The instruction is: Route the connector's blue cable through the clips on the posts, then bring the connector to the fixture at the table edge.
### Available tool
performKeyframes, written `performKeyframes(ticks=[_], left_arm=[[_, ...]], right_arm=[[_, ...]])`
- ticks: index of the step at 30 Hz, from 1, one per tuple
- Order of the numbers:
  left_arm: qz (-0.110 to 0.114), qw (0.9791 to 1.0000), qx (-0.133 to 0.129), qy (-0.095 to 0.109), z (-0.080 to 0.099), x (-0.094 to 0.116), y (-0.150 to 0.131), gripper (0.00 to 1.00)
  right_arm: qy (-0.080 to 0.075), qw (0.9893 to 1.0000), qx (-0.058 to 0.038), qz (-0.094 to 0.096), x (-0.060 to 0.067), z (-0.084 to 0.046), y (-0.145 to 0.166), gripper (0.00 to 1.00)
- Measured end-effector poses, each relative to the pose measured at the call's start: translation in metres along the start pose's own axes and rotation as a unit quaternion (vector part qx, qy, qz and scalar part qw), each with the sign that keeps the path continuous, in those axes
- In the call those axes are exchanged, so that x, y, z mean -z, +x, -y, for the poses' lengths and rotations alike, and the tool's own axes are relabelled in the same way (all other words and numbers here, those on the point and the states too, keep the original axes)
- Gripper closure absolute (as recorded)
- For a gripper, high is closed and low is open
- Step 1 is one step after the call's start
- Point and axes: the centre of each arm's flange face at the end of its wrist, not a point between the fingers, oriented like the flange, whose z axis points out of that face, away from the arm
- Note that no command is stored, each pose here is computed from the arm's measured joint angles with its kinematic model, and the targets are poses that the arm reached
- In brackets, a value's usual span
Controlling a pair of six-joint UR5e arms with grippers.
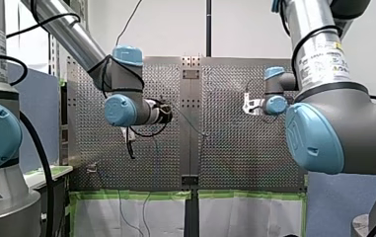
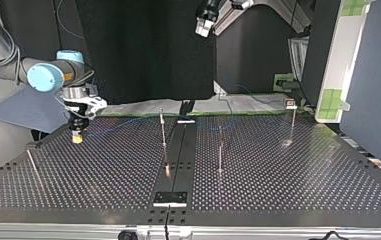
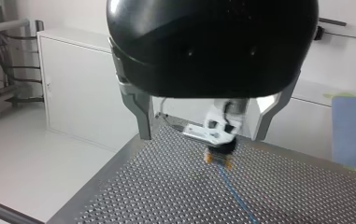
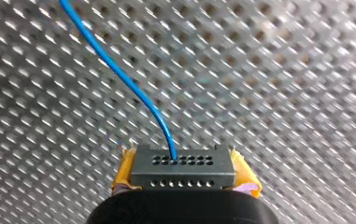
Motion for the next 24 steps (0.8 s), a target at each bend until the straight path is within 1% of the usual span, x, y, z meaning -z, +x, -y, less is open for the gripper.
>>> performKeyframes(ticks=[3, 6, 8, 11, 12, 15, 17, 19, 21, 24], left_arm=[[-0.001, 1.0, -0.008, -0.001, -0.007, 0.007, 0.007, 0.0], [-0.002, 0.9999, -0.013, -0.001, -0.014, 0.014, 0.012, 0.0], [-0.003, 0.9999, -0.016, -0.002, -0.018, 0.018, 0.015, 0.0], [-0.013, 0.9995, -0.028, -0.006, -0.026, 0.027, 0.021, 0.0], [-0.016, 0.9993, -0.033, -0.007, -0.028, 0.029, 0.023, 0.0], [-0.025, 0.9985, -0.048, -0.01, -0.033, 0.035, 0.027, 0.0], [-0.029, 0.9979, -0.056, -0.014, -0.035, 0.036, 0.029, 0.0], [-0.033, 0.9974, -0.062, -0.018, -0.037, 0.036, 0.031, 0.0], [-0.038, 0.9966, -0.07, -0.022, -0.038, 0.035, 0.034, 0.0], [-0.043, 0.9958, -0.077, -0.026, -0.039, 0.034, 0.037, 0.0]], right_arm=[[-0.017, 0.9998, 0.003, -0.009, 0.004, -0.007, 0.015, 1.0], [-0.028, 0.9994, 0.0066, -0.019, 0.009, -0.012, 0.027, 1.0], [-0.036, 0.9989, 0.0096, -0.026, 0.013, -0.016, 0.037, 1.0], [-0.056, 0.9978, 0.0178, -0.031, 0.018, -0.028, 0.051, 1.0], [-0.065, 0.9972, 0.0206, -0.032, 0.02, -0.034, 0.056, 1.0], [-0.086, 0.9954, 0.0234, -0.033, 0.025, -0.048, 0.069, 1.0], [-0.096, 0.9945, 0.0218, -0.035, 0.028, -0.056, 0.075, 1.0], [-0.106, 0.9934, 0.017, -0.041, 0.032, -0.066, 0.083, 1.0], [-0.112, 0.9924, 0.0111, -0.049, 0.036, -0.074, 0.089, 1.0], [-0.116, 0.9915, 0.0027, -0.059, 0.041, -0.085, 0.094, 1.0]])
